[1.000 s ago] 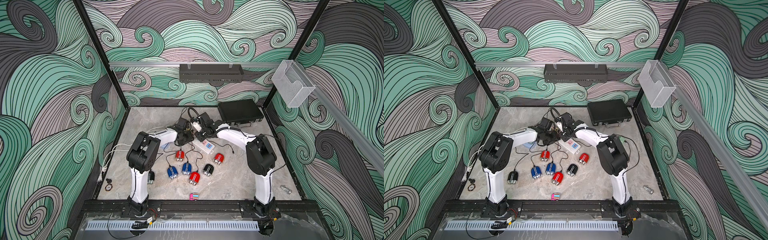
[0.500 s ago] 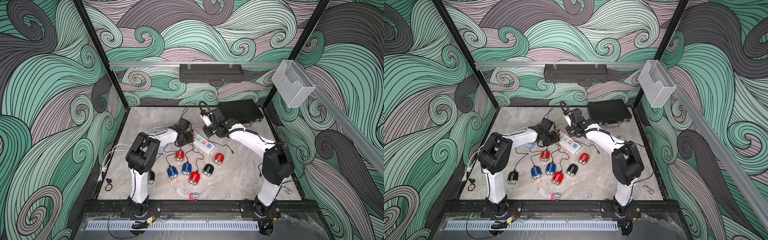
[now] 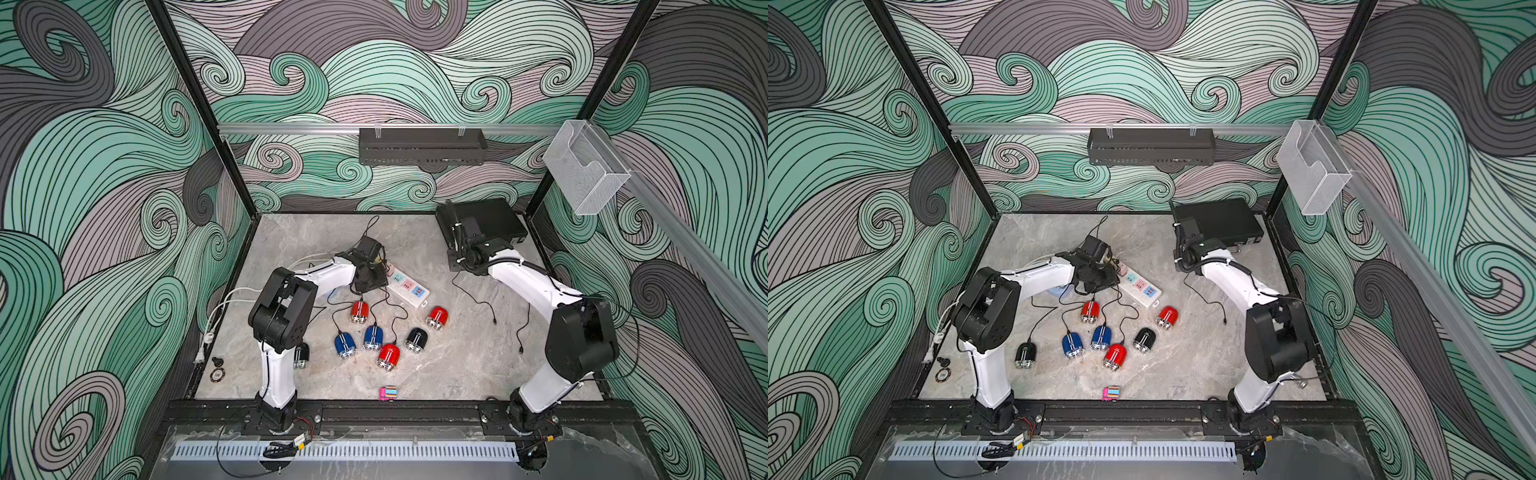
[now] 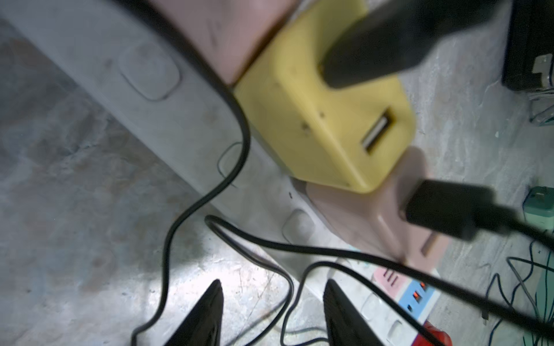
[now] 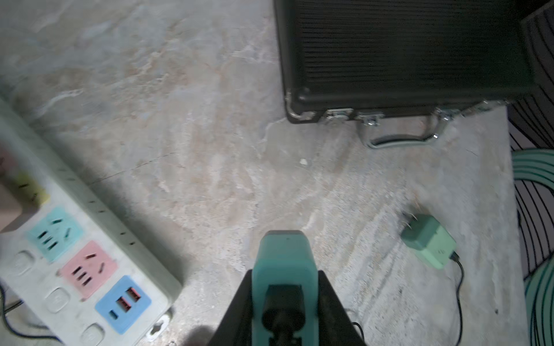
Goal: Unplug the electric shaver
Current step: Place the plug at the center of the board.
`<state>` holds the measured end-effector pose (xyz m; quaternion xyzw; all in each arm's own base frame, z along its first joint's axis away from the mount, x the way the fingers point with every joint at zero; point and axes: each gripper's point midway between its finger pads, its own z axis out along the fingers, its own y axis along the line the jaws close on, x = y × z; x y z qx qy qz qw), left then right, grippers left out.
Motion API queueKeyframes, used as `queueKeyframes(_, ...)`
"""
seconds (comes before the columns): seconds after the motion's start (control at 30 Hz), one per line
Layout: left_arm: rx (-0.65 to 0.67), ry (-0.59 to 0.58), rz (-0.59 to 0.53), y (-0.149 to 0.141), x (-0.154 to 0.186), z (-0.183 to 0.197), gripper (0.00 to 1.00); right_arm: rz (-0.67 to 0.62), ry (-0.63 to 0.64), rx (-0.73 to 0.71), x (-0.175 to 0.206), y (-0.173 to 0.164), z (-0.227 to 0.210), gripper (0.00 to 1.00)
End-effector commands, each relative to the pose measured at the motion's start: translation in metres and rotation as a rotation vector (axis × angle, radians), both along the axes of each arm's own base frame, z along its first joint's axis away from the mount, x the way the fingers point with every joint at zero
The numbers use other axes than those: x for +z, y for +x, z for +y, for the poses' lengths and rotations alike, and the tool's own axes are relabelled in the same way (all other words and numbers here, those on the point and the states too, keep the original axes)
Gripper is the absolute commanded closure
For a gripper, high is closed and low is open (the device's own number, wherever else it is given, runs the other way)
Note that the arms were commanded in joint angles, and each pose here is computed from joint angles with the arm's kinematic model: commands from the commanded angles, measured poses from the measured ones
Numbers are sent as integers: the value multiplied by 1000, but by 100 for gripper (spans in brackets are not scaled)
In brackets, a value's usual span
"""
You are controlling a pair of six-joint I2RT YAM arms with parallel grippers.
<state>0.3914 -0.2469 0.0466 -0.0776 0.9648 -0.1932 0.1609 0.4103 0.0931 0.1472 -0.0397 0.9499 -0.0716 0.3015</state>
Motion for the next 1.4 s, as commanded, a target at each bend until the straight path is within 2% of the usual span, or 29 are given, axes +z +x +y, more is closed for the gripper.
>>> queueKeyframes(0.0,-12,6,-45,3,23,-1,46,12,-13,-147,-3,-13,-33,71)
queueKeyframes(0.1,-12,7,-52,3,26,-1,46,24,59,-187,-16,-16,-43,71)
queueKeyframes(0.33,-11,3,-58,-1,29,2,46,15,354,-222,-42,-9,-42,70)
queueKeyframes(0.53,-14,-1,-65,-6,33,3,46,6,488,-257,-50,-1,-48,71)
queueKeyframes(1.37,-34,21,-66,-21,34,8,46,9,730,-319,-66,19,-62,70)
